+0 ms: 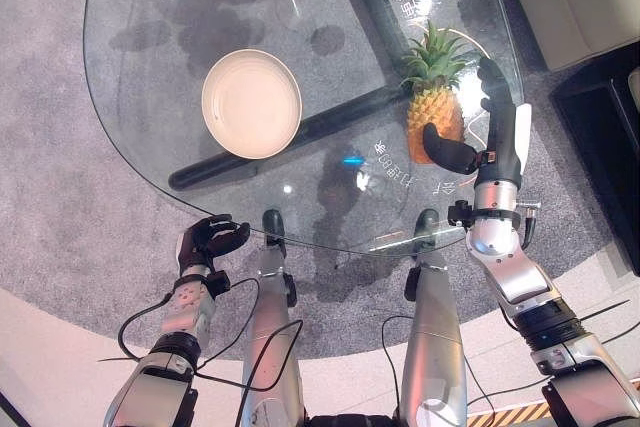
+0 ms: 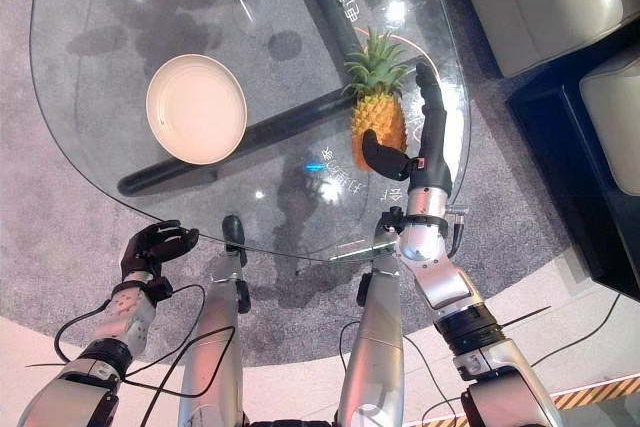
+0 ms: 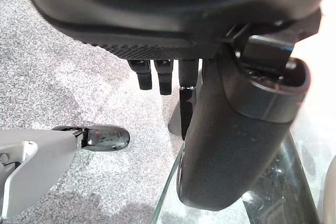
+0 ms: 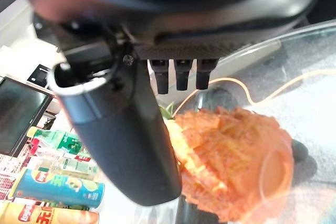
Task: Pick up the fruit to the plate
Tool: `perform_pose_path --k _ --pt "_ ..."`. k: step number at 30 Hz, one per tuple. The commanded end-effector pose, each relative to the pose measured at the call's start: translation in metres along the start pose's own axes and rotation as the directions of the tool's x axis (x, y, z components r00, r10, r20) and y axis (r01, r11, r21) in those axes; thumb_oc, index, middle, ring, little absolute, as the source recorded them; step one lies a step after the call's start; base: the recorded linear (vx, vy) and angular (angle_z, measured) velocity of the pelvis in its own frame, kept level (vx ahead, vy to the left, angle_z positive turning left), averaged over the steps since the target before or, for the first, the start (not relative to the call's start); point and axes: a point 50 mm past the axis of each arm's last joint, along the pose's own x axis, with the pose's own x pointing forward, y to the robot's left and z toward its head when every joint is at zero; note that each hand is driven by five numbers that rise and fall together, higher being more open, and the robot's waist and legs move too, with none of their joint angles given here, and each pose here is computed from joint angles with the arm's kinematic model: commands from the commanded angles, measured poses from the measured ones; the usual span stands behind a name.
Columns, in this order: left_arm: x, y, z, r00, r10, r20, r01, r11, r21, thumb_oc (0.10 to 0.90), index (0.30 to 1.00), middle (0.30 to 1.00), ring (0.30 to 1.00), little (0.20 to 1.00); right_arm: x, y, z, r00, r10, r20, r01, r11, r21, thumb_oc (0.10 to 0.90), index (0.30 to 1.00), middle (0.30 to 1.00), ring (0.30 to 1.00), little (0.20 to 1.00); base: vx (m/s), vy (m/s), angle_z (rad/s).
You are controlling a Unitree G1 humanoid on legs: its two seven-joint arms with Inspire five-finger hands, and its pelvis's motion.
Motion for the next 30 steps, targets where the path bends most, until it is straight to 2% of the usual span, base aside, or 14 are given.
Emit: perform_pose_path --k 1,17,30 --pt "-0.005 0.004 -0.011 1.000 0.000 -0.027 0.001 0.999 0.051 0.800 0.900 0.900 0.900 0.900 0.003 -0.001 0.022 0.997 -0.021 0.081 0.013 0.996 0.090 0.800 0.900 0.900 0.900 0.900 0.00 0.000 0.00" --pt "-0.002 0.001 -0.007 1.000 -0.010 -0.027 0.012 0.998 0.061 0.800 0.900 0.900 0.900 0.900 0.005 0.010 0.005 0.997 0.032 -0.065 -0.027 0.996 0.081 0.800 0.900 0.900 0.900 0.900 0.00 0.000 0.00" --pt "-0.001 -0.002 -0.003 1.000 -0.017 -0.023 0.018 0.998 0.064 0.800 0.900 0.900 0.900 0.900 0.002 0.012 -0.011 0.984 0.003 -0.177 0.007 0.998 0.059 0.800 0.900 0.900 0.900 0.900 0.00 0.000 0.00"
